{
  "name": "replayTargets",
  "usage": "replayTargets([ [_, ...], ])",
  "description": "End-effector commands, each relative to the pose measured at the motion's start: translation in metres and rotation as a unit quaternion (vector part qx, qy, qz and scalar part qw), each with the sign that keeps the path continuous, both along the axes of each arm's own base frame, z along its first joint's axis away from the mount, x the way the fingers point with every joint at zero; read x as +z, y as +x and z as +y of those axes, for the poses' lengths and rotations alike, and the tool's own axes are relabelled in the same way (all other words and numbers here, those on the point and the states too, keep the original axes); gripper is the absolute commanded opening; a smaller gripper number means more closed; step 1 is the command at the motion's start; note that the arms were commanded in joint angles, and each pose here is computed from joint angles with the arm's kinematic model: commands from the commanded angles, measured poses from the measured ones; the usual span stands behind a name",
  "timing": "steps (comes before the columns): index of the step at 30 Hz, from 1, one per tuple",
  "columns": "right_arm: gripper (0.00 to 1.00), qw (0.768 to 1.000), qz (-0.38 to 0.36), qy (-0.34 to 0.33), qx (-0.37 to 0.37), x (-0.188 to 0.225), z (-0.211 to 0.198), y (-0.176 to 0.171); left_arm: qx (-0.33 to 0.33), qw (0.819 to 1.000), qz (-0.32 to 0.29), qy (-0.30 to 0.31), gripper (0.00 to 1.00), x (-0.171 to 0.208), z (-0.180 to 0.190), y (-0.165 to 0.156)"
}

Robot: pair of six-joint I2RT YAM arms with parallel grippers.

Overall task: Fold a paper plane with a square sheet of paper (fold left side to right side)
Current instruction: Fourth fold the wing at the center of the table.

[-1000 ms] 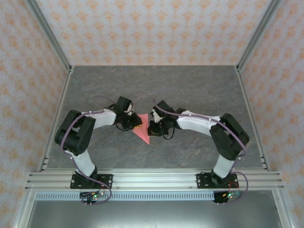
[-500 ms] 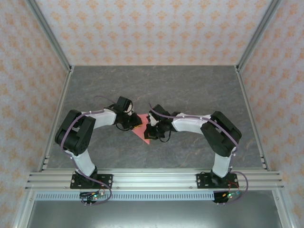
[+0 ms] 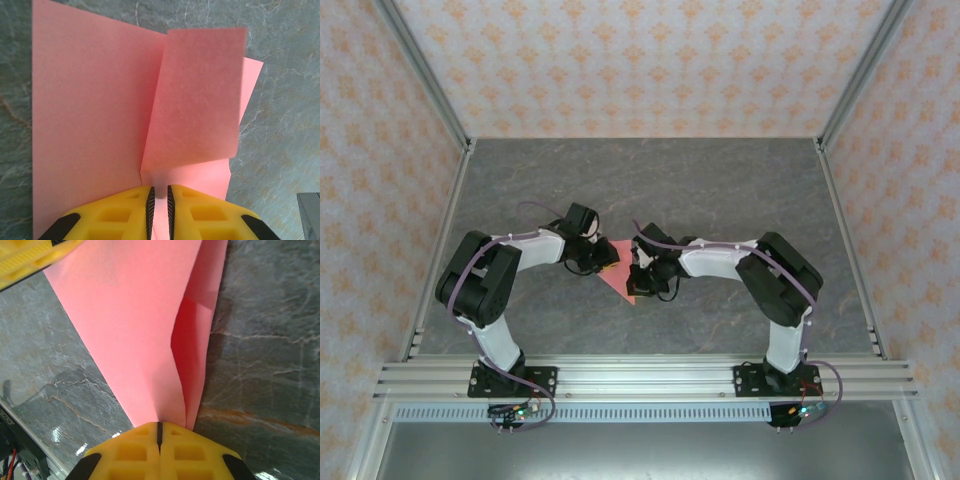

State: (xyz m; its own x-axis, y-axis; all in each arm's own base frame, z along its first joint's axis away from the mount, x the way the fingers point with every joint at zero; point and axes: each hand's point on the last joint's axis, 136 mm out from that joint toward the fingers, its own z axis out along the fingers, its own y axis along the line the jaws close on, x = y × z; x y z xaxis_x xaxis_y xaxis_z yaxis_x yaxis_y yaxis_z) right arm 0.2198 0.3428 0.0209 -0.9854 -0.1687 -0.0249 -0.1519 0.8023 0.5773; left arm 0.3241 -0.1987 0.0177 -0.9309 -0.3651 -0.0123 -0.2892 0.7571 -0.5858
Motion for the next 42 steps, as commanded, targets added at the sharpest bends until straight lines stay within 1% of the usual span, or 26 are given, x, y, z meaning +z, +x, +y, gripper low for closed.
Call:
replayTargets([
  [1, 0.00, 0.999, 0.011, -0.046, -0.002, -0.018, -0.014, -0.003, -0.003, 1.000, 0.007, 0.011, 0.19, -0.005, 0.000, -0.002],
  [8, 0.00, 0.995, 0.031, -0.092, -0.008, -0.030, -0.033, -0.010, -0.005, 1.000, -0.014, 0.002, 0.19, 0.011, -0.002, -0.002],
  [15, 0.00, 0.994, 0.041, -0.103, -0.017, -0.036, -0.040, -0.012, -0.036, 0.999, -0.028, -0.019, 0.14, 0.025, -0.020, -0.016],
  [21, 0.00, 0.994, 0.042, -0.101, -0.016, -0.037, -0.040, -0.012, -0.042, 0.999, -0.019, -0.027, 0.08, 0.023, -0.023, -0.031],
  [27, 0.00, 0.994, 0.041, -0.100, -0.014, -0.037, -0.038, -0.011, -0.058, 0.997, -0.006, -0.047, 0.06, 0.016, -0.034, -0.050],
  [33, 0.00, 0.994, 0.043, -0.101, -0.013, -0.038, -0.038, -0.012, -0.057, 0.996, -0.005, -0.064, 0.05, 0.012, -0.038, -0.053],
  [38, 0.00, 0.993, 0.044, -0.105, -0.010, -0.038, -0.039, -0.012, -0.057, 0.997, -0.004, -0.058, 0.04, 0.009, -0.037, -0.053],
  [42, 0.00, 0.992, 0.044, -0.114, -0.008, -0.039, -0.042, -0.013, -0.052, 0.998, 0.001, -0.031, 0.04, 0.002, -0.030, -0.051],
])
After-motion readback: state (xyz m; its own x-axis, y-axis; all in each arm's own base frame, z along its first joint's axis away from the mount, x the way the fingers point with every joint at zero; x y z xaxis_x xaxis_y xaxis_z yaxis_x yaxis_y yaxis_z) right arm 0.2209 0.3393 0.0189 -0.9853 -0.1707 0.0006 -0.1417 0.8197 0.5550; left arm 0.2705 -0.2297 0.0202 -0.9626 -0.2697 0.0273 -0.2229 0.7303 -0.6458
